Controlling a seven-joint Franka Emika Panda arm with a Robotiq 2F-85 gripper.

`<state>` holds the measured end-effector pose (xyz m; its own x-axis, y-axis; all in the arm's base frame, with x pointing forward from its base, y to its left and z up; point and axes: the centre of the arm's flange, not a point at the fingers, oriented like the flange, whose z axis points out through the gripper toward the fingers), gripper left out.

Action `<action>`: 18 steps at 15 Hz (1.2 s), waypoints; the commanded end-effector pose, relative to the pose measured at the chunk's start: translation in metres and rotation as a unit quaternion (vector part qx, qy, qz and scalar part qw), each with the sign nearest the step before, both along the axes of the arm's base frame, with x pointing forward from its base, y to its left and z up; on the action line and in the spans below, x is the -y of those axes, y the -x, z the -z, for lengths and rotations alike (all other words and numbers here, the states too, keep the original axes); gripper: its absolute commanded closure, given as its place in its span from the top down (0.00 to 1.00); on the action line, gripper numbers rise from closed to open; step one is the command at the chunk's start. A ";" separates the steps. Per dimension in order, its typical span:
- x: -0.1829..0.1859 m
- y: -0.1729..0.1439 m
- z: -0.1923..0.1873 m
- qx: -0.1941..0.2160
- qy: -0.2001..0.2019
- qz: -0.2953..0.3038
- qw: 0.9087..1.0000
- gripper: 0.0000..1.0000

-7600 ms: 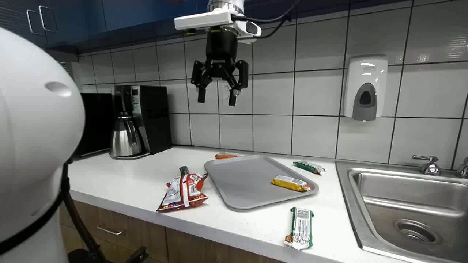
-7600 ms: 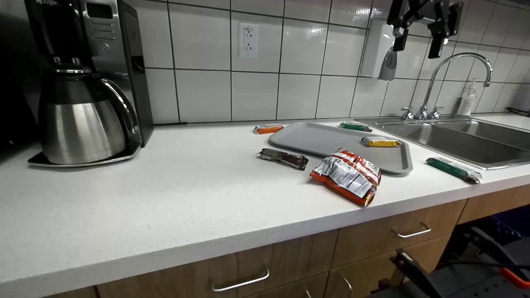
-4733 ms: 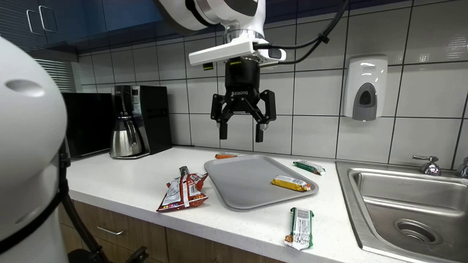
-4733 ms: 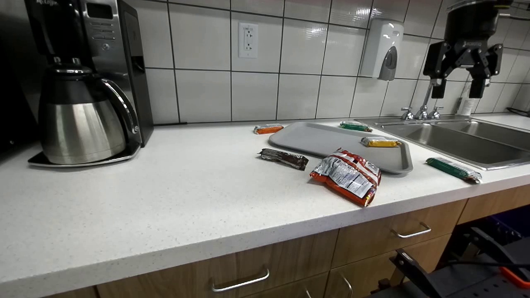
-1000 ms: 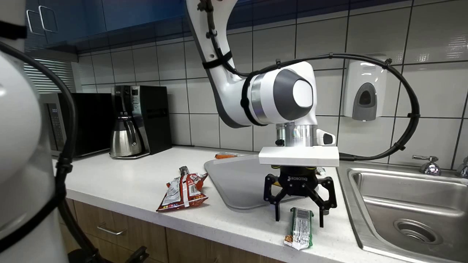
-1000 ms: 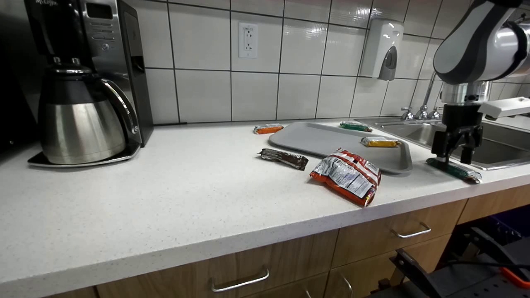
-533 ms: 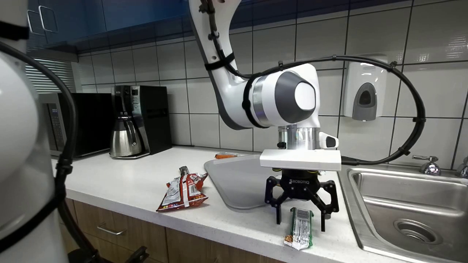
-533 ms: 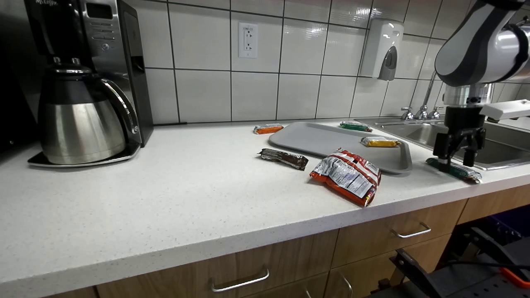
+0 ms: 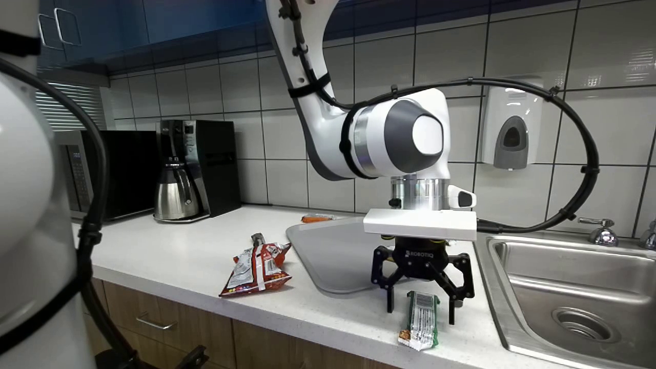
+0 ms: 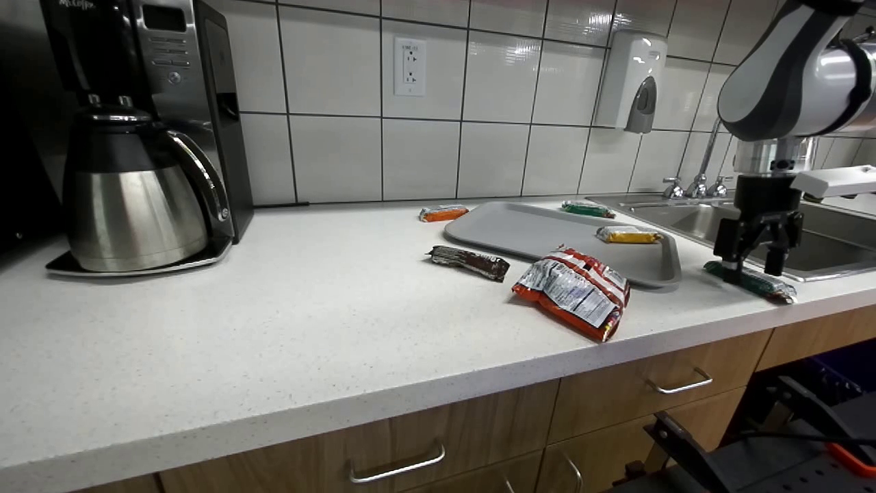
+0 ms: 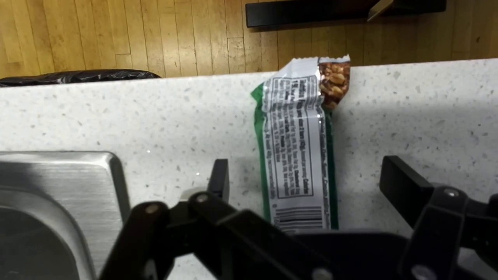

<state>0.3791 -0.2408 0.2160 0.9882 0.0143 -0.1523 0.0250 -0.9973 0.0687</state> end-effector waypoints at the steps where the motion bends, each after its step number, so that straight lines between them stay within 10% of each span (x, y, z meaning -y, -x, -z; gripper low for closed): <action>1: 0.010 -0.003 -0.003 0.009 -0.006 -0.004 1.000 0.72; 8: 0.013 -0.007 -0.010 0.014 -0.006 0.001 1.000 0.19; 18: 0.003 -0.015 -0.046 0.041 -0.010 0.015 0.999 0.18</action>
<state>0.3913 -0.2477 0.2375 0.9955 -0.0263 -0.0908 -0.0200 -0.9974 0.0689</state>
